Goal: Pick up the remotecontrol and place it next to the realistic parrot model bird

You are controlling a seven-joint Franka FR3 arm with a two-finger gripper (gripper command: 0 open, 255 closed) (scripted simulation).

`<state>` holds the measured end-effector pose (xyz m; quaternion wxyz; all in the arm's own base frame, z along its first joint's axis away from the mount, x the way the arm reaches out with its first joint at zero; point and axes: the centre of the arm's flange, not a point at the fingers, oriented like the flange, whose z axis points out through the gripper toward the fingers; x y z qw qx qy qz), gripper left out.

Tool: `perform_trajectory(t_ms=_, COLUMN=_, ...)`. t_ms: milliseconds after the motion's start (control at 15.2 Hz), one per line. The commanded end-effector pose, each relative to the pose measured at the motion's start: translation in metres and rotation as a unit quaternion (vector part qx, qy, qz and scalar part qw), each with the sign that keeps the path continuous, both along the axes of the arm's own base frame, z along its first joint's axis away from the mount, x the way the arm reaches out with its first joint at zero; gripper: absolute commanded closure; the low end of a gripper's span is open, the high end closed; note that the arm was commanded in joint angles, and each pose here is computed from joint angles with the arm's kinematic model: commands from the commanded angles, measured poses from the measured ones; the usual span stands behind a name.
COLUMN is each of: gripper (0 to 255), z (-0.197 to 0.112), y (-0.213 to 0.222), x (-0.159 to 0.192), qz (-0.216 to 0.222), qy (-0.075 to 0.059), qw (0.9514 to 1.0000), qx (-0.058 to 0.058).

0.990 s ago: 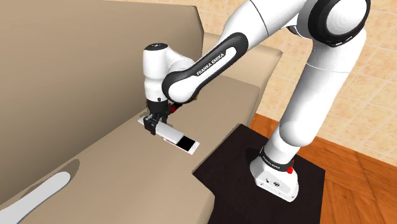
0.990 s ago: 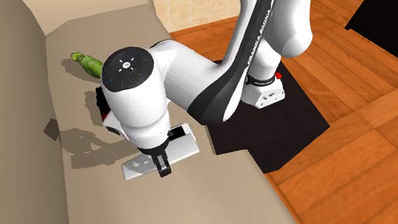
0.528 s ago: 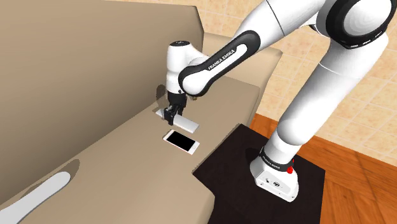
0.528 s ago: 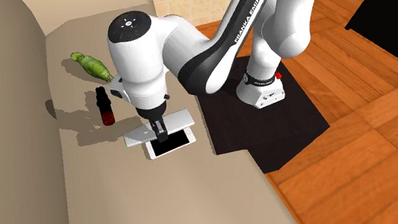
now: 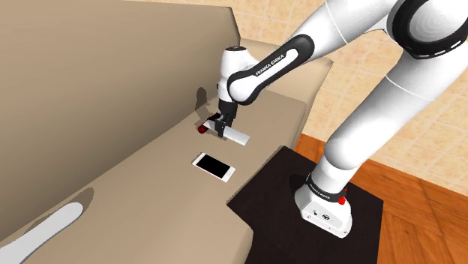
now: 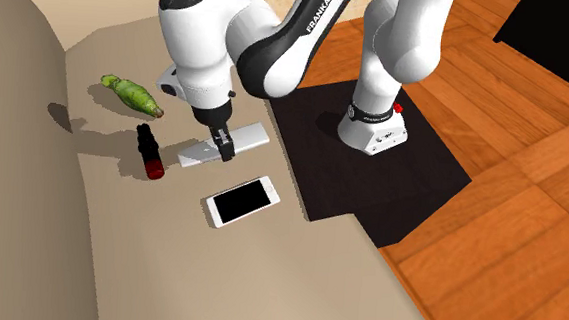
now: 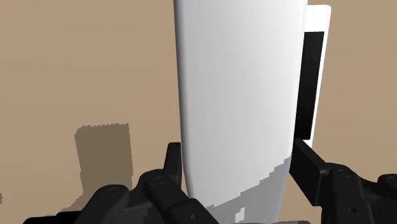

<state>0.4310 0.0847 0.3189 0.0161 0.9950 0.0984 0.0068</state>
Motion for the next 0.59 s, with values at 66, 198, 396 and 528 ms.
perform_trajectory(t_ms=66, gripper=255, z=0.001, y=-0.039, x=-0.001, qz=0.001, qy=0.0, qw=1.0, qx=0.0)
perform_trajectory(t_ms=198, gripper=255, z=0.001, y=-0.065, x=-0.003, qz=0.001, qy=0.0, qw=1.0, qx=0.0)
perform_trajectory(t_ms=396, gripper=255, z=0.001, y=-0.105, x=-0.005, qz=0.001, qy=0.0, qw=1.0, qx=0.0)
perform_trajectory(t_ms=528, gripper=255, z=0.001, y=-0.131, x=-0.007, qz=0.001, qy=0.0, qw=1.0, qx=0.0)
